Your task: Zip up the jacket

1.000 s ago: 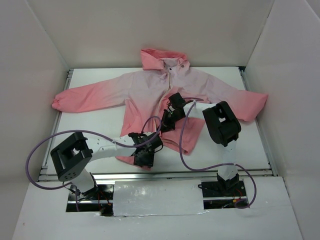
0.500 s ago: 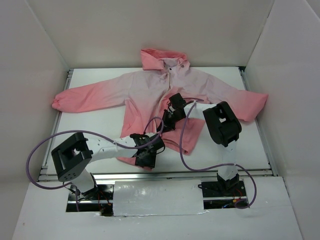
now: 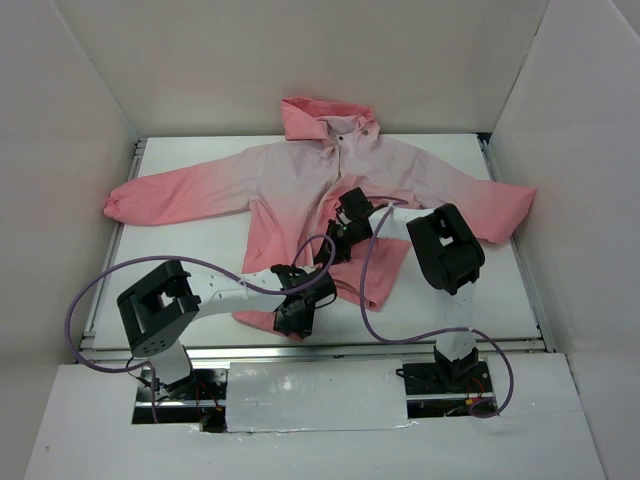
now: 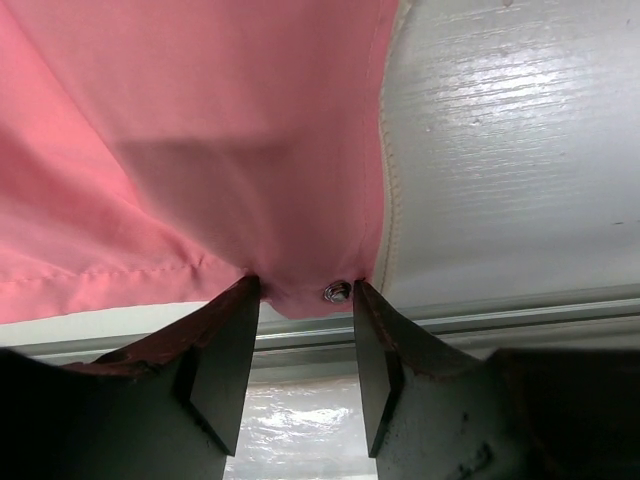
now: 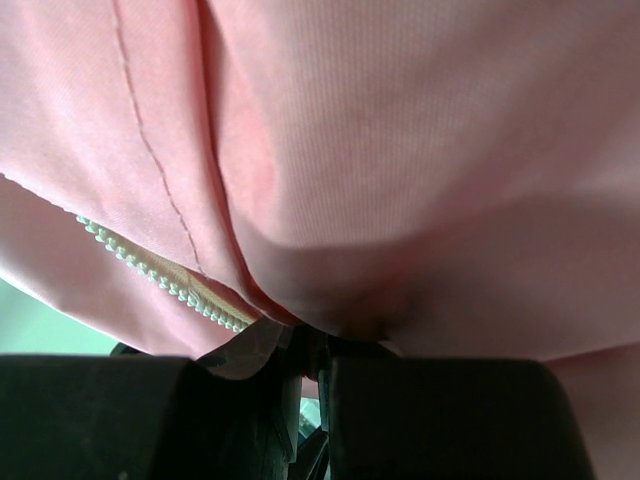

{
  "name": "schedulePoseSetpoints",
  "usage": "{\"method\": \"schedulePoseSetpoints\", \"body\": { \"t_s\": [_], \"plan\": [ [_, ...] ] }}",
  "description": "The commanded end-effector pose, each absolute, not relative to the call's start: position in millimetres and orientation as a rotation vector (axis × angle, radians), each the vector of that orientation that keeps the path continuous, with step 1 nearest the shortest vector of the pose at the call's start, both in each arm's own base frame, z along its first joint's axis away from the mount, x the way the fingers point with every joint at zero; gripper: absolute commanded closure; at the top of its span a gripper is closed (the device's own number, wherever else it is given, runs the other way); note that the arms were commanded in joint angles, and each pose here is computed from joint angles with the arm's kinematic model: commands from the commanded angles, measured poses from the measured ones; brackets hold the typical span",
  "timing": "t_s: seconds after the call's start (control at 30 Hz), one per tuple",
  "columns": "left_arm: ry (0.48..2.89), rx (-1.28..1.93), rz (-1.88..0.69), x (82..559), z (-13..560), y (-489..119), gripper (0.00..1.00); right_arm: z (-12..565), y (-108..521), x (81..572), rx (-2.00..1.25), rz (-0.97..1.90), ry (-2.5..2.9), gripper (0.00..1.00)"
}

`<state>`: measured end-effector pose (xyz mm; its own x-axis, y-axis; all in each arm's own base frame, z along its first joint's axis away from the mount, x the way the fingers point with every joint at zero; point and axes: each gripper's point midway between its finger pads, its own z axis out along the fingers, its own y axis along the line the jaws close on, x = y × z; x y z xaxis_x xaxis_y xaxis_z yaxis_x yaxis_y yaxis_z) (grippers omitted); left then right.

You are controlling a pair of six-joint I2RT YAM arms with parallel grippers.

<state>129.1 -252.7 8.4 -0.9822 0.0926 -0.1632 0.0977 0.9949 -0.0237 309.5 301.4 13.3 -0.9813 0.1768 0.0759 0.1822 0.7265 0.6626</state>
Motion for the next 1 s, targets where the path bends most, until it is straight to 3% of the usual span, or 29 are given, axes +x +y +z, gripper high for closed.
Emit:
{"method": "schedulePoseSetpoints", "body": {
  "t_s": [0.0,0.07,0.2,0.3,0.57,0.73,0.97],
  "plan": [
    [3.041,0.161,0.197,107.3,-34.8,-220.0,0.47,-34.9,266.5,277.7,-0.326,-0.786,-2.958,1.0],
    [3.053,0.156,0.218,104.4,-39.9,-216.6,0.54,-34.2,266.9,277.9,-0.326,-0.795,-2.96,1.0],
    [3.091,0.145,0.172,94.0,-51.5,-215.7,0.9,-28.5,269.2,278.5,-0.326,-0.831,-2.962,1.0],
    [3.111,0.163,0.051,91.0,-54.3,-228.8,1.0,-23.1,270.7,277.7,-0.319,-0.853,-2.968,1.0],
    [2.954,0.037,-0.405,124.0,-2.2,-263.8,1.0,-3.0,271.1,263.0,-0.262,-1.009,-2.984,1.0],
    [2.572,-0.086,-0.857,175.6,89.1,-284.8,1.0,45.6,278.2,263.1,-0.123,-1.333,-3.051,1.0],
    [2.189,-0.164,-1.222,198.1,170.3,-290.7,1.0,88.1,278.8,229.3,0.105,-1.724,-2.994,1.0]
  ]
}}
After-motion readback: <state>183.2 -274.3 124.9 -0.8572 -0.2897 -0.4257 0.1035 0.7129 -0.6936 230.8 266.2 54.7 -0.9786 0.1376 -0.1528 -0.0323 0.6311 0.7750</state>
